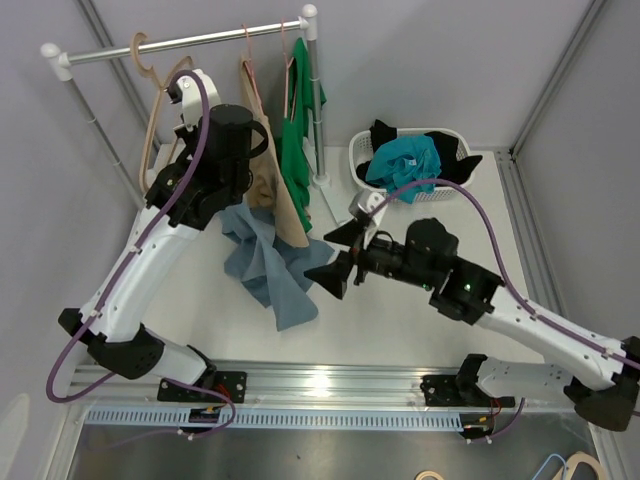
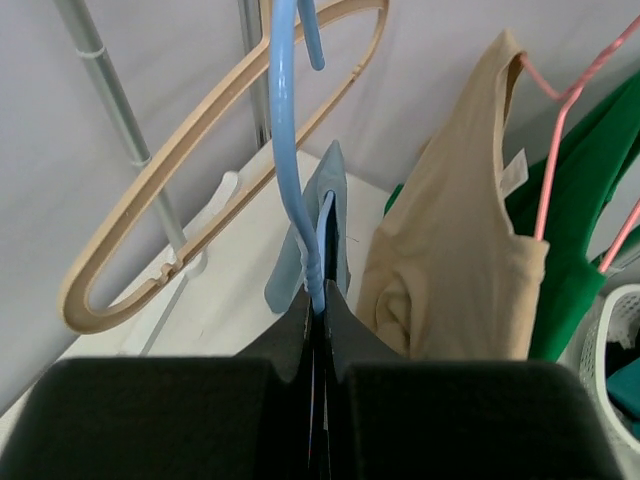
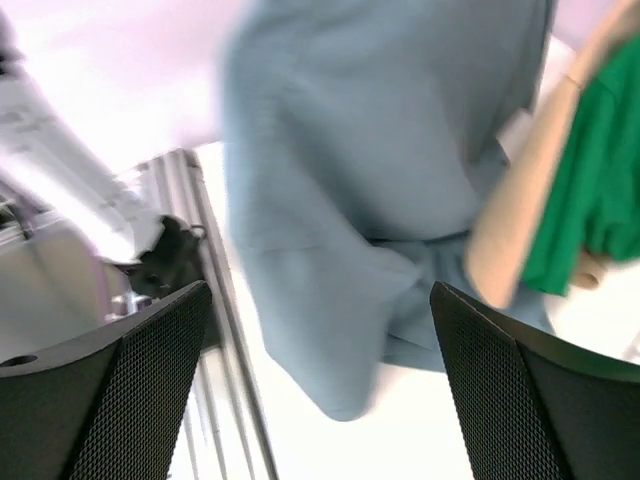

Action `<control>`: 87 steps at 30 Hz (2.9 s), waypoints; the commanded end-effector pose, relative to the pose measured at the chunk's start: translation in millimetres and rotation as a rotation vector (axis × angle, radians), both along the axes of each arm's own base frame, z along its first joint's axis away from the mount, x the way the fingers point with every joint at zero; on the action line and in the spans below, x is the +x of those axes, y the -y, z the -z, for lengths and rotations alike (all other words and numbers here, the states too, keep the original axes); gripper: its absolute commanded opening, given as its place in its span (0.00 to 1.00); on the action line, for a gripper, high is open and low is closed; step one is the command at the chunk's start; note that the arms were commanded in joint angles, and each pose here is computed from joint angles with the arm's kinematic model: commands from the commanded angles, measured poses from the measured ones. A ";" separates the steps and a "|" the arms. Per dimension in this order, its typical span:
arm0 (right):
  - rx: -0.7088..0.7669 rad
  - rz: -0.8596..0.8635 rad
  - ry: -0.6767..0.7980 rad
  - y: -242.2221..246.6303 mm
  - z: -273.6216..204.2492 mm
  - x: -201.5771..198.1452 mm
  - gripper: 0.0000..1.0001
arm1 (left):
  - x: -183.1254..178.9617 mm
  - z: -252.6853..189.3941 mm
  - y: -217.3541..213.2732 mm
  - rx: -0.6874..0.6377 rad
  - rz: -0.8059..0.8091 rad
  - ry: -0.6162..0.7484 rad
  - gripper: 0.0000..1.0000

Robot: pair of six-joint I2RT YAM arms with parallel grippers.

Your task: Remove the t-shirt from the hanger

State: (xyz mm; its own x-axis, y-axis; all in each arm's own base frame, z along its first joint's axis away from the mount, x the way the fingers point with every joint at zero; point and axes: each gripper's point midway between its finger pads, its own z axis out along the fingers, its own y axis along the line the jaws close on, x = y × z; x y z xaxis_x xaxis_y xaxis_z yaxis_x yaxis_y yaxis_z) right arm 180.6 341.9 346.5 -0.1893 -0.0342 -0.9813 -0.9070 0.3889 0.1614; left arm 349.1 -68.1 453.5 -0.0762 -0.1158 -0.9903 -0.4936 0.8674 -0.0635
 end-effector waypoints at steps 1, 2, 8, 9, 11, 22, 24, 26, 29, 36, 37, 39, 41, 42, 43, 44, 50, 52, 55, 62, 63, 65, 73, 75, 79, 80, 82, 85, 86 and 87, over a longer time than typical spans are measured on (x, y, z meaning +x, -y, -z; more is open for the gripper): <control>0.148 0.007 0.085 0.9 -29.9 -12.0 0.96 | -18.2 3.5 -3.0 -0.102 -0.009 -0.004 0.01; 0.154 -0.005 0.089 -2.4 -30.0 -15.8 0.95 | -20.1 5.5 -1.6 -0.117 -0.008 -0.002 0.01; 0.105 -0.050 0.067 -46.3 -9.7 -32.2 0.95 | -23.8 10.9 0.9 -0.131 0.004 -0.021 0.01; 0.118 -0.048 0.070 -52.4 -10.5 -31.0 0.95 | -24.9 10.2 1.5 -0.139 0.010 -0.018 0.01; 0.099 -0.036 0.048 -66.8 6.4 -24.4 0.95 | -26.5 8.5 5.4 -0.149 0.024 -0.013 0.01; 0.055 0.047 0.009 -80.9 27.5 -19.0 0.65 | -23.0 3.4 12.0 -0.161 0.035 -0.008 0.01; 0.060 0.058 0.010 -75.4 29.3 -19.5 0.66 | -22.1 7.9 16.8 -0.191 0.045 -0.012 0.01; 0.071 0.070 0.016 -71.9 26.6 -18.9 0.61 | -20.9 14.8 19.7 -0.205 0.046 -0.023 0.01; 0.064 0.083 0.013 -71.8 31.2 -16.7 0.05 | -19.3 15.4 23.2 -0.207 0.059 -0.014 0.01; 0.049 0.046 -0.023 -42.5 28.5 -55.0 0.00 | 9.3 5.9 19.1 -0.179 0.068 0.018 0.01; 0.051 0.017 -0.027 -38.1 26.1 -71.8 0.00 | 19.9 2.7 19.2 -0.183 0.060 0.019 0.01; 0.055 0.025 -0.061 -15.8 27.3 -88.7 0.00 | 30.1 -4.0 5.1 -0.151 0.008 0.016 0.01; 0.028 0.047 -0.092 -2.9 43.1 -105.8 0.00 | 46.0 -5.1 -3.5 -0.123 -0.025 0.002 0.01; 0.007 0.059 -0.132 7.8 62.1 -112.6 0.00 | 49.4 -13.9 -4.9 -0.137 -0.015 0.019 0.01; 0.001 0.074 -0.150 12.4 72.0 -116.0 0.00 | 53.6 -16.4 -6.7 -0.137 -0.013 0.024 0.01; -0.006 0.087 -0.164 15.6 83.2 -120.8 0.00 | 58.6 -25.2 -12.0 -0.137 -0.020 0.041 0.01; -0.072 0.193 -0.179 14.7 121.1 -95.1 0.00 | 28.6 -29.6 9.7 -0.184 0.109 -0.022 0.01; -0.064 0.201 -0.162 5.8 100.9 -64.7 0.00 | -4.9 -15.6 30.1 -0.210 0.216 -0.081 0.01; -0.013 0.205 -0.113 -2.5 63.2 -27.3 0.00 | -56.5 14.1 51.2 -0.282 0.384 -0.144 0.01; -0.084 0.234 -0.080 -28.5 49.8 39.6 0.00 | -156.3 51.5 37.7 -0.372 0.630 -0.258 0.01; -0.084 0.240 -0.091 -35.1 50.5 49.6 0.00 | -166.8 60.5 33.0 -0.368 0.650 -0.286 0.01; -0.072 0.283 -0.114 -33.9 47.8 72.7 0.00 | -189.8 57.9 14.7 -0.406 0.677 -0.246 0.01; 0.194 0.427 0.034 22.9 -64.1 112.7 0.00 | -196.1 39.5 -36.9 -0.342 0.543 -0.111 0.01; 0.247 0.494 0.153 45.3 -103.8 122.4 0.00 | -187.0 38.7 -38.3 -0.319 0.499 -0.102 0.01; 0.282 0.744 0.293 93.9 -156.9 161.7 0.00 | -166.1 34.1 -41.3 -0.261 0.420 -0.060 0.01; 0.290 0.787 0.302 104.3 -166.0 171.4 0.00 | -159.6 28.3 -36.8 -0.275 0.423 -0.037 0.01; 0.327 0.877 0.344 134.6 -195.7 195.5 0.00 | -146.1 39.5 -23.2 -0.298 0.457 -0.073 0.01; 0.417 0.972 0.431 176.8 -231.8 217.8 0.00 | -124.3 51.3 -8.4 -0.354 0.494 -0.088 0.01; 0.454 0.991 0.444 182.9 -243.8 230.2 0.00 | -118.9 53.3 -8.9 -0.355 0.479 -0.089 0.01; 0.479 1.010 0.462 189.7 -252.4 238.8 0.00 | -113.3 48.9 -10.4 -0.352 0.464 -0.065 0.01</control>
State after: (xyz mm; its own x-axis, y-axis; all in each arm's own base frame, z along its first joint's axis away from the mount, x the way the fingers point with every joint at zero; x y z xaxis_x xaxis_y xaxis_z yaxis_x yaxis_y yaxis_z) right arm 405.5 188.5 539.9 0.2645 0.2562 -0.9297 -0.3091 0.9357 0.1699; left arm 214.9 -36.2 386.9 -0.2969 -0.3529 -0.8873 -0.1796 0.9333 -0.3110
